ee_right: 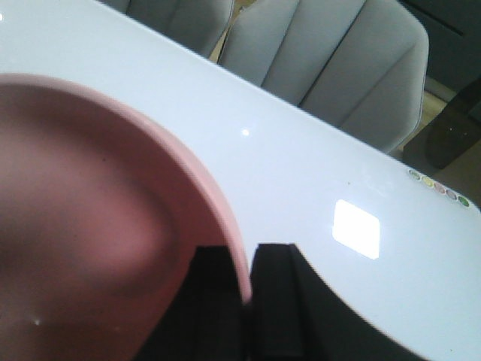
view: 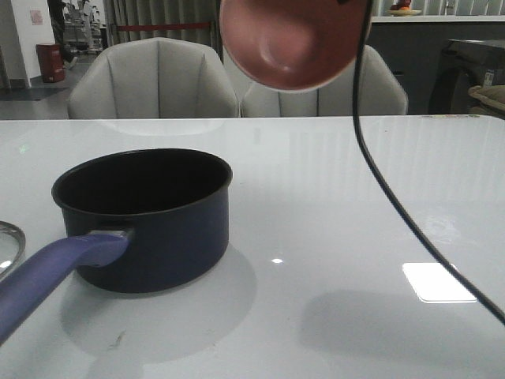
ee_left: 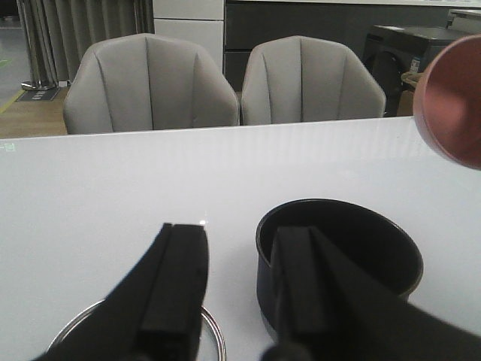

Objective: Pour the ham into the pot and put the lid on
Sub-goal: 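Turn the bowl upright and carry it back with the right gripper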

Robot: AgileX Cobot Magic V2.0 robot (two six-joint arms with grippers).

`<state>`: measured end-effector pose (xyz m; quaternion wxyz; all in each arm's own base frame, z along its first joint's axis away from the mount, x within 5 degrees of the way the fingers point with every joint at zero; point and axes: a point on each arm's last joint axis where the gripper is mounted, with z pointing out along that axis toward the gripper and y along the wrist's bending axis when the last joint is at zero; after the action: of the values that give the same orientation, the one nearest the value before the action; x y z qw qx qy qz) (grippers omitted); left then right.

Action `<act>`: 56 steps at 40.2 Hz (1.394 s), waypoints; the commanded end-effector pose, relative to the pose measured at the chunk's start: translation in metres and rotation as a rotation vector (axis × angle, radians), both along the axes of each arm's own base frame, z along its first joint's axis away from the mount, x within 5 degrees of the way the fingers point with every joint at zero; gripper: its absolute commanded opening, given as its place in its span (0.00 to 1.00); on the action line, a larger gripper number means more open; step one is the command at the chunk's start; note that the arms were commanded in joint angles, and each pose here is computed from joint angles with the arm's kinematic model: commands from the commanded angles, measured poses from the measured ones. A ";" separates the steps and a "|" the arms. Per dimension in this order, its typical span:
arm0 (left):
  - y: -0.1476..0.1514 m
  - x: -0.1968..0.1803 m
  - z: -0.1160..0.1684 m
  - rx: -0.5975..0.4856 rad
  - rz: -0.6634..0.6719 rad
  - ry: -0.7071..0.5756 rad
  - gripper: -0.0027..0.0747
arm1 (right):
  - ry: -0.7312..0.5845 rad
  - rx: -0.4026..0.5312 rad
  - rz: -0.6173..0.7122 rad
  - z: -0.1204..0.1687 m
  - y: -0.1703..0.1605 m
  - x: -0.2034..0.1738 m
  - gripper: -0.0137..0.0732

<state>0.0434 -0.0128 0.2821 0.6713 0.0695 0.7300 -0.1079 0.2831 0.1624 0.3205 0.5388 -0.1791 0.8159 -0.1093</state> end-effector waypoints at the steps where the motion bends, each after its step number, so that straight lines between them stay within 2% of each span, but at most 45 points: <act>1: 0.000 0.000 0.016 -0.040 -0.006 -0.089 0.40 | -0.022 0.058 0.008 0.012 -0.007 -0.009 0.32; 11: 0.000 0.000 0.016 -0.040 -0.006 -0.089 0.40 | 0.049 0.125 -0.006 -0.015 -0.014 -0.022 0.32; 23: 0.000 0.000 0.016 -0.040 -0.006 -0.089 0.40 | 0.015 0.174 -0.006 -0.002 -0.021 -0.032 0.32; 37: 0.000 0.000 0.016 -0.040 -0.006 -0.089 0.40 | -0.009 0.273 -0.029 0.008 -0.027 -0.035 0.32; 42: 0.000 0.000 0.016 -0.040 -0.006 -0.089 0.40 | 0.002 0.392 -0.052 0.007 -0.027 -0.034 0.32; 53: 0.000 0.000 0.016 -0.040 -0.006 -0.089 0.40 | 0.055 0.746 -0.013 -0.008 -0.045 -0.033 0.32; 54: 0.000 0.000 0.016 -0.040 -0.006 -0.089 0.40 | 0.069 0.767 -0.002 -0.010 -0.048 -0.032 0.32; 56: 0.000 0.000 0.016 -0.040 -0.006 -0.089 0.40 | 0.088 0.754 0.029 -0.014 -0.051 -0.031 0.32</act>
<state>0.0433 -0.0130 0.2821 0.6709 0.0681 0.7300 -0.1111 0.2547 0.1151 0.2932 0.5235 0.0405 0.8342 0.1688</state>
